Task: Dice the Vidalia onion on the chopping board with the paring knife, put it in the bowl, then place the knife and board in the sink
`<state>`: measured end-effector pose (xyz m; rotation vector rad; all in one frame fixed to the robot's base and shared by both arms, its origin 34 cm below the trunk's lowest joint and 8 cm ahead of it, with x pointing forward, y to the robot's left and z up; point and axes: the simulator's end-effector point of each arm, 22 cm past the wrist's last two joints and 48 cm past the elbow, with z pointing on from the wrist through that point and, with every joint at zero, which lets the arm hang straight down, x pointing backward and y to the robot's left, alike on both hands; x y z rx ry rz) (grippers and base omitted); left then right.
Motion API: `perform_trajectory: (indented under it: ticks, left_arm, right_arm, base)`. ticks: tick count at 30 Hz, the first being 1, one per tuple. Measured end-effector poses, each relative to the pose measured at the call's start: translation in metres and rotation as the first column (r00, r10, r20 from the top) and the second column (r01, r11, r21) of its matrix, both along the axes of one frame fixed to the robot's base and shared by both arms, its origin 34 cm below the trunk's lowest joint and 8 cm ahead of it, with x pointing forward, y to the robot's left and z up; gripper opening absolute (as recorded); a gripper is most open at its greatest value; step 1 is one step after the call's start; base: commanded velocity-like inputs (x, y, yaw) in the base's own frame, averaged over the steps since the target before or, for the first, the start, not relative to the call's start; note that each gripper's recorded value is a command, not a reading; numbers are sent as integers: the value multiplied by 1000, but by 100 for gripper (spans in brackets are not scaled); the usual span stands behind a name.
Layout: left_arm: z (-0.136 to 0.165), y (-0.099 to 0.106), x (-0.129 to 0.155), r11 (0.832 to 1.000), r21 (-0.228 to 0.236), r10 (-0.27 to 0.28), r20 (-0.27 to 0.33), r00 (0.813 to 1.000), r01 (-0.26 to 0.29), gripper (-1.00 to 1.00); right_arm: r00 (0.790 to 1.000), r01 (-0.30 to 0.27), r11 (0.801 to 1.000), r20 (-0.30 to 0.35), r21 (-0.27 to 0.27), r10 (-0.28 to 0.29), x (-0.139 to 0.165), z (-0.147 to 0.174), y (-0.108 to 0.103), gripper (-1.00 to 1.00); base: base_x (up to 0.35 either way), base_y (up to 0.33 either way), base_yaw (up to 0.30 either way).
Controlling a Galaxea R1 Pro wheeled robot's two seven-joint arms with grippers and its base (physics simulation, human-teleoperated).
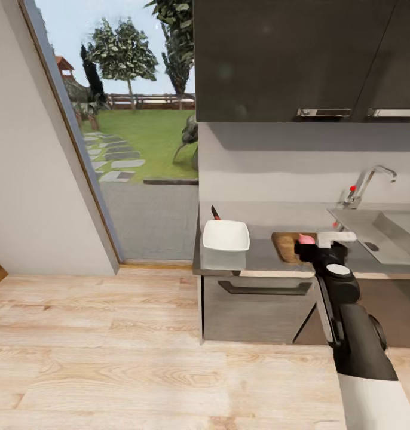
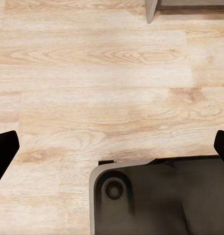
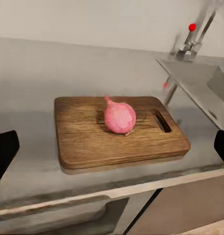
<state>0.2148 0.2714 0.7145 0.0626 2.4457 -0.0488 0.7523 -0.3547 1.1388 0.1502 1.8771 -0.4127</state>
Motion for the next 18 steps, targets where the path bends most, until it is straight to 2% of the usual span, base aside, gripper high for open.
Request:
perform_trajectory:
  ticks: [3, 5, 9, 12, 15, 18]
  left_arm:
    - [-2, 0, -3, 1000, 0, 1, -8, 1000, -1, 100]
    - [-3, 0, -6, 1000, 0, 2, -15, 1000, -2, 100]
    - [-4, -1, -6, 1000, -1, 3, -17, 1000, -3, 100]
    - [-4, -1, -7, 1000, -1, 3, -18, 1000, -3, 100]
    - [-4, -1, -7, 1000, -1, 3, -18, 1000, -3, 100]
    - [-4, -1, -7, 1000, -1, 3, -18, 1000, -3, 100]
  right_arm:
    - [1000, -2, 1000, 3, 13, 2, 19, 33, 10, 100]
    - [999, -29, 999, 13, 24, 29, 40, 62, 31, 100]
    - [998, -62, 997, -7, 41, 62, 76, 85, 55, 100]
    - [994, -90, 994, -53, 57, 93, 106, 91, 77, 100]
    - [979, -121, 990, -155, 75, 132, 136, 76, 102, 100]
    - [972, -136, 985, -178, 107, 154, 141, 69, 111, 100]
  base:
    - [20, 0, 0]
    - [97, 0, 0]
    - [200, 36, 0]
    - [267, 92, 0]
    - [286, 110, 0]
    - [288, 113, 0]
